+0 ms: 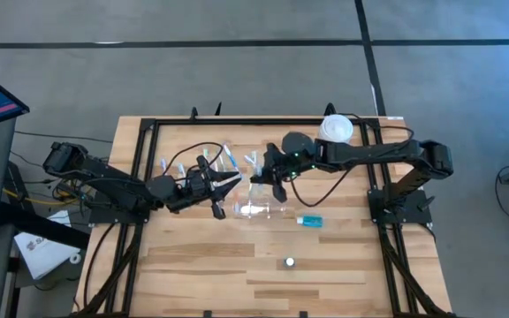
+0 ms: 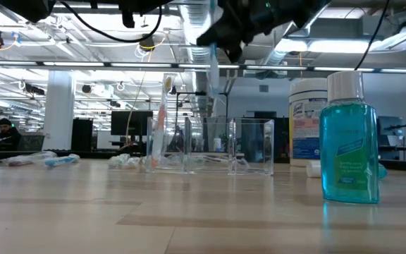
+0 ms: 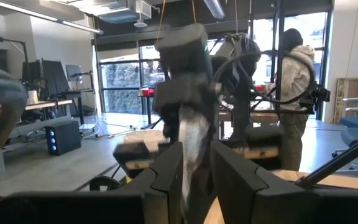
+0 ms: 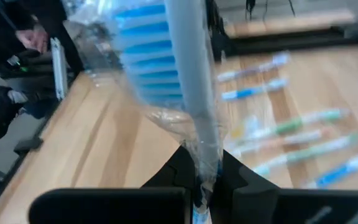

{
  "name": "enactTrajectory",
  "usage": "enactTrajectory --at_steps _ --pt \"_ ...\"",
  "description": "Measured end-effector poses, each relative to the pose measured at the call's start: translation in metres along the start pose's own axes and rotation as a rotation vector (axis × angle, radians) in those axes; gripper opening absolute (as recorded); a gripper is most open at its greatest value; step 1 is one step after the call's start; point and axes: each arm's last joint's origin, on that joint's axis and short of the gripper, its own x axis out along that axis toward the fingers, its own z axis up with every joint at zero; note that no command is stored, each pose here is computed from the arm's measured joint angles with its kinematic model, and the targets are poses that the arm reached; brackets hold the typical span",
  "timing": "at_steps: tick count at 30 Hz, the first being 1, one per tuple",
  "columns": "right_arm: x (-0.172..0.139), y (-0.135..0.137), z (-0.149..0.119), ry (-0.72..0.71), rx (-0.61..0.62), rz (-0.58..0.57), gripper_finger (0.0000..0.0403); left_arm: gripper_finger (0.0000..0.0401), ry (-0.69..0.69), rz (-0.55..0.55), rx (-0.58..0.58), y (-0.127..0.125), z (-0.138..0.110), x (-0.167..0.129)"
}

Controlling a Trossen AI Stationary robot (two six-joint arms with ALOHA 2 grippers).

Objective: Pick & Place toothbrushing station
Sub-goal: Put the middle blue toothbrush into the transparent organizer

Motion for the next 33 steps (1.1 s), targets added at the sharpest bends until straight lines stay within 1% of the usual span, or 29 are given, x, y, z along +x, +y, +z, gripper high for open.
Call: enactTrajectory --at_steps 1,3,6,8,13,15,17,21,25,28,30,33 --pt "-0.002 -0.001 -0.004 0.006 0.007 -0.004 0.0009 0.0076 0.000 0.000 0.000 0.000 0.000 0.000" --pt "-0.002 -0.002 -0.008 -0.030 0.013 -0.006 0.0009 0.0076 0.000 0.000 0.000 0.000 0.000 0.000" --pt "-0.005 -0.003 -0.021 -0.020 0.029 -0.011 0.0009 0.0076 0.000 0.000 0.000 0.000 0.000 0.000" --pt "-0.005 -0.002 -0.023 -0.052 0.025 -0.007 0.0009 0.0076 0.000 0.000 0.000 0.000 0.000 0.000" --pt "-0.017 0.000 -0.030 -0.049 0.041 -0.013 0.0009 0.0076 0.000 0.000 -0.001 0.000 0.000 0.000" --pt "-0.022 0.001 -0.033 -0.057 0.039 -0.033 0.0009 0.0076 0.000 0.000 0.000 0.000 0.000 0.000" --pt "-0.027 0.002 -0.040 -0.061 0.053 -0.052 0.0009 0.0076 0.000 0.000 -0.001 0.000 0.000 0.000" --pt "-0.033 0.002 -0.053 -0.092 0.079 -0.056 0.0009 0.0076 0.000 0.000 -0.001 0.000 0.000 0.000" --pt "-0.032 0.001 -0.068 -0.091 0.118 -0.083 0.0009 0.0076 0.000 0.000 0.000 0.000 0.000 0.000" --pt "-0.029 0.002 -0.073 -0.114 0.120 -0.072 0.0009 0.0076 0.000 0.000 0.000 0.000 0.000 0.000" --pt "-0.028 0.002 -0.081 -0.093 0.127 -0.073 0.0009 0.0076 0.000 0.000 -0.001 0.000 0.000 0.000" --pt "-0.025 0.000 -0.084 -0.091 0.136 -0.074 0.0009 0.0076 0.000 0.000 -0.001 0.000 0.000 0.000"
